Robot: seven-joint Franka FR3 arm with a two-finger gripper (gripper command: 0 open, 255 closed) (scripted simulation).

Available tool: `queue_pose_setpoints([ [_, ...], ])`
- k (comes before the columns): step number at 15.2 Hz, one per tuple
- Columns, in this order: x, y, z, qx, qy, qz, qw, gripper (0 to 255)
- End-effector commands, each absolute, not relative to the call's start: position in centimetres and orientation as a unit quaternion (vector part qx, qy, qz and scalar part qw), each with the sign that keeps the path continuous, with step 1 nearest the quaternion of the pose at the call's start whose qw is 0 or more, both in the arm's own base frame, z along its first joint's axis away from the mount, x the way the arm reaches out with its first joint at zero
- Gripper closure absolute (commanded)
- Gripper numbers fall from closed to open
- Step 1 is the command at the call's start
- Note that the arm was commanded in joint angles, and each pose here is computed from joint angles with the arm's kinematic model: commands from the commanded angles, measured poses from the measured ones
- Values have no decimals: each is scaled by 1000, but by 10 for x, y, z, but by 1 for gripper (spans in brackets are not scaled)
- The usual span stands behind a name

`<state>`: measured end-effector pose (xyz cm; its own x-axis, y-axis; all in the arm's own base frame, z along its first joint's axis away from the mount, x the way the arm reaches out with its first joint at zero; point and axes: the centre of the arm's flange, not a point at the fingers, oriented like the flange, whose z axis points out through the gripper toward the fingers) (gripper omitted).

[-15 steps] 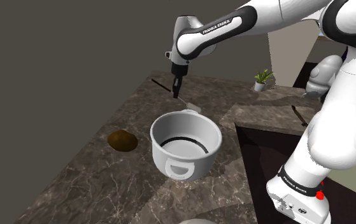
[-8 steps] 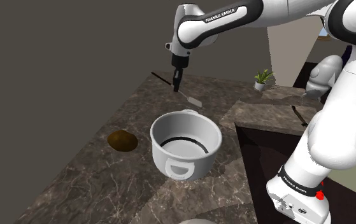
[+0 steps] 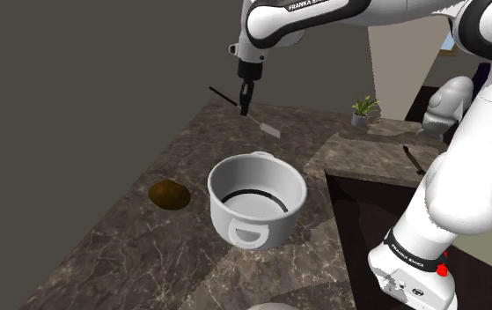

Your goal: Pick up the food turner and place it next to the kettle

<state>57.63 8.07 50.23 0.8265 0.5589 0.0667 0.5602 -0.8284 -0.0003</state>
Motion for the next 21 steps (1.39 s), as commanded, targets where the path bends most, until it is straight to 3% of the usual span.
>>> queue_pose_setpoints([
  [1, 576, 82, 513, -956, -293, -32, 10, 255],
  [16, 576, 82, 590, -956, -293, -32, 10, 255],
  [21, 545, 140, 590, -956, -293, -32, 10, 255],
])
